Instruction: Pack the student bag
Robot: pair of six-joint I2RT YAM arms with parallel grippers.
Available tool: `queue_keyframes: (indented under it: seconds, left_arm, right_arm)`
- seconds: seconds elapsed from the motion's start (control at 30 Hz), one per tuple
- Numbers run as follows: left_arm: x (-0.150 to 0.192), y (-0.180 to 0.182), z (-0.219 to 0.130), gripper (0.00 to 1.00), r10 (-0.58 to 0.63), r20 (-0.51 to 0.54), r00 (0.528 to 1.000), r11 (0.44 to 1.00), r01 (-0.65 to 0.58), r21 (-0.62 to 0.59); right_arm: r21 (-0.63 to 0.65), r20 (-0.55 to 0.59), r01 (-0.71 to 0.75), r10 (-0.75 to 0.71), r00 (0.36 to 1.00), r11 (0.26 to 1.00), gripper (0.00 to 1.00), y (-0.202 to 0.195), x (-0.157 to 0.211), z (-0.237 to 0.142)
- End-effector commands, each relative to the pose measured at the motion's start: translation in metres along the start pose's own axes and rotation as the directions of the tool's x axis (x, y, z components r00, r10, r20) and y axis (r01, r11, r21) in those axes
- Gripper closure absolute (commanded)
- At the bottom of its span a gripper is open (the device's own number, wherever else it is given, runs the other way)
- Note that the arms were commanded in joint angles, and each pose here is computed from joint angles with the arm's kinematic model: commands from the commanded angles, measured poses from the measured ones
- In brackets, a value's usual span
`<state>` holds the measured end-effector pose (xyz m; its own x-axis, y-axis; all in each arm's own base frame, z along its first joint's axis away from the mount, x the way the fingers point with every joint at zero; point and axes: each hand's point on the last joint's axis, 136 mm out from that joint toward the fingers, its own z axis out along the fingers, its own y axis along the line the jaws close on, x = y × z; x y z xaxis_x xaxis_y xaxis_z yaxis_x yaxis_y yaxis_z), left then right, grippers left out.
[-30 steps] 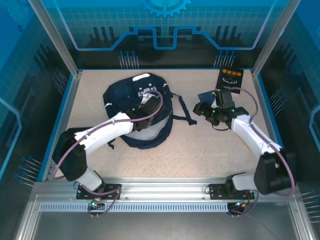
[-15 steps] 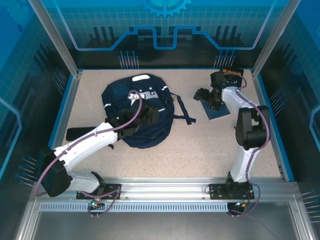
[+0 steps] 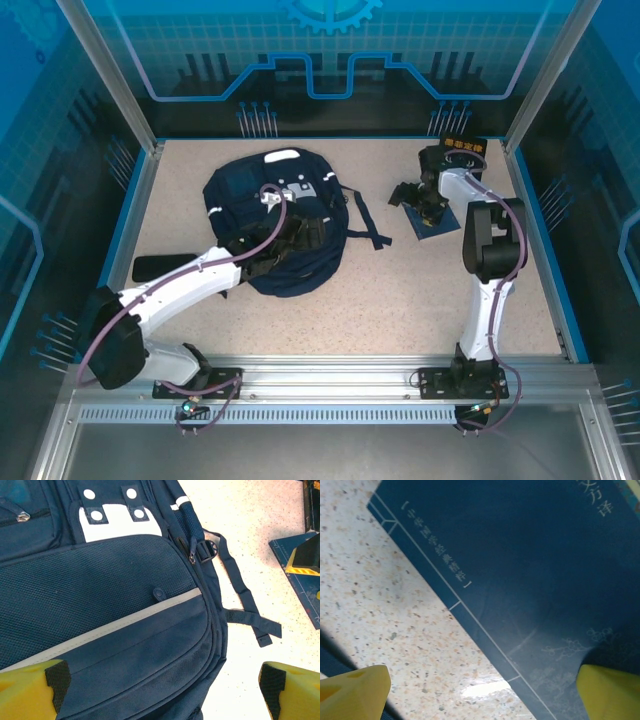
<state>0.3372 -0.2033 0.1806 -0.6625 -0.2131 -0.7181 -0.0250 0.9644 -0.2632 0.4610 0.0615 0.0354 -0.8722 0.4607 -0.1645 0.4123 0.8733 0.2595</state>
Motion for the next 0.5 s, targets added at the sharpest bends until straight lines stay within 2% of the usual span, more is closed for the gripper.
queue_keyframes:
  seconds: [0.0,0.17,0.27,0.47]
  left_arm:
    - [0.000,-0.001,0.007,0.01,-0.014,-0.010,1.000,1.000,0.014,-0.001]
    - [-0.002,-0.002,0.007,0.01,-0.002,-0.010,1.000,1.000,0.002,-0.006]
    - [-0.002,-0.002,0.009,0.01,0.008,-0.009,1.000,1.000,-0.008,-0.011]
    - [-0.003,-0.003,0.009,0.01,0.021,-0.033,0.999,0.999,-0.022,-0.031]
  right_arm:
    - [0.059,-0.062,-0.014,0.017,0.998,0.998,0.03,-0.021,0.025,0.005]
    - [0.033,-0.115,-0.057,0.061,0.992,0.998,0.05,-0.023,0.074,0.001]
    - [-0.027,-0.146,-0.144,0.139,0.979,0.989,0.07,-0.017,0.108,-0.005]
    - [-0.031,-0.196,-0.227,0.216,0.957,0.974,0.08,0.000,0.195,-0.010]
